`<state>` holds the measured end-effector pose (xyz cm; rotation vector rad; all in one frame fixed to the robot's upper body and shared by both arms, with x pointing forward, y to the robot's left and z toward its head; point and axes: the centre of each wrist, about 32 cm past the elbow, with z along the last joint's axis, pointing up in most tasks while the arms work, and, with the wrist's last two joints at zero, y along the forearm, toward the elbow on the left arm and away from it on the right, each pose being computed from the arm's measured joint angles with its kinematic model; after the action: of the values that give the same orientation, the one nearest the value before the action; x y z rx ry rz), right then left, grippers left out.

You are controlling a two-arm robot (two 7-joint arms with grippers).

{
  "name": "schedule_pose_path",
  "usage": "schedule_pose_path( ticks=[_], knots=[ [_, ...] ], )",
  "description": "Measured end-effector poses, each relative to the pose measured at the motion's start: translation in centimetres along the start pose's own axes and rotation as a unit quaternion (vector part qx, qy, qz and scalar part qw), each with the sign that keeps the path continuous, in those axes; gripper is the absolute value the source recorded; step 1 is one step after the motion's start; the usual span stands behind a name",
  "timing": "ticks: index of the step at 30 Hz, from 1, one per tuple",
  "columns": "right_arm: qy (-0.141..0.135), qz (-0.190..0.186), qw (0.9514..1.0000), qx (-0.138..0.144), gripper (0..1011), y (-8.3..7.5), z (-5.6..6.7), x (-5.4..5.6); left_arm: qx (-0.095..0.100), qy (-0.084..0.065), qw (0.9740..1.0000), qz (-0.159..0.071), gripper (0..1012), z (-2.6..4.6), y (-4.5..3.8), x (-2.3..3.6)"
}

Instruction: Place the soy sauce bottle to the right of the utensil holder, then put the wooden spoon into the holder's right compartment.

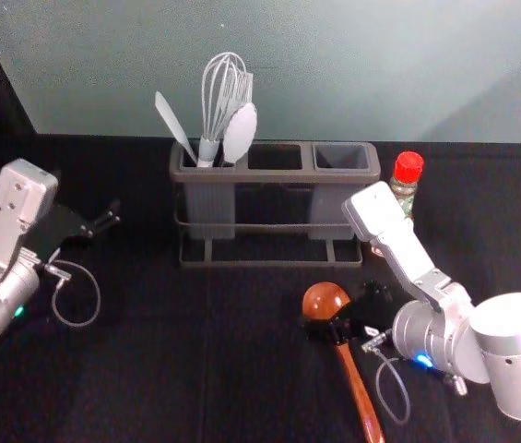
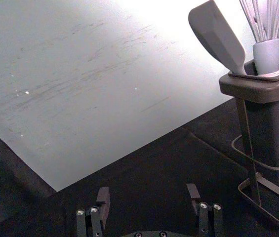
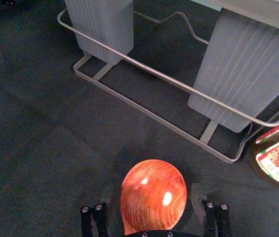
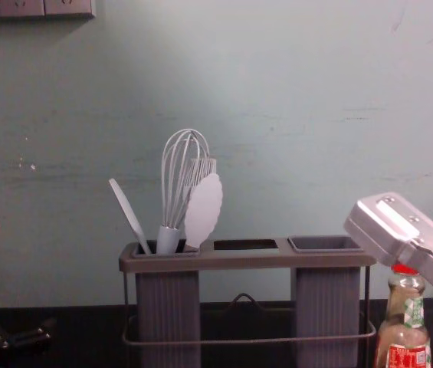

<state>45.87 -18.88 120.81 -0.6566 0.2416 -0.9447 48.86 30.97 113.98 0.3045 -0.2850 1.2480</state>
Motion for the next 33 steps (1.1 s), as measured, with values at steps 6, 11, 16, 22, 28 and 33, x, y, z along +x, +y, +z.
schedule_pose_path(
  ticks=[6, 11, 16, 22, 28, 33],
  knots=[
    [0.0, 0.003, 1.0, -0.005, 1003, 0.4, 0.3, 0.0, 0.0, 0.0, 1.0, 0.0, 1011, 0.0, 0.0, 0.0],
    [0.0, 0.004, 1.0, -0.007, 1002, 0.7, 0.4, -0.1, 0.0, 0.0, 1.0, 0.0, 1011, 0.0, 0.0, 0.0],
    [-0.002, 0.004, 0.9999, -0.01, 1002, 0.8, 0.5, -0.1, 0.0, 0.0, 1.0, 0.0, 1011, 0.0, 0.0, 0.0],
    [-0.002, 0.004, 0.9999, -0.012, 1002, 1.0, 0.6, -0.2, 0.0, 0.0, 1.0, 0.0, 1011, 0.0, 0.0, 0.0],
    [-0.002, 0.005, 0.9999, -0.016, 1003, 1.2, 0.6, -0.2, 0.0, 0.0, 1.0, 0.0, 1011, 0.0, 0.0, 0.0],
    [-0.001, 0.005, 0.9998, -0.018, 1003, 1.3, 0.6, -0.2, 0.0, 0.0, 1.0, 0.0, 1011, 0.0, 0.0, 0.0]
  ],
)
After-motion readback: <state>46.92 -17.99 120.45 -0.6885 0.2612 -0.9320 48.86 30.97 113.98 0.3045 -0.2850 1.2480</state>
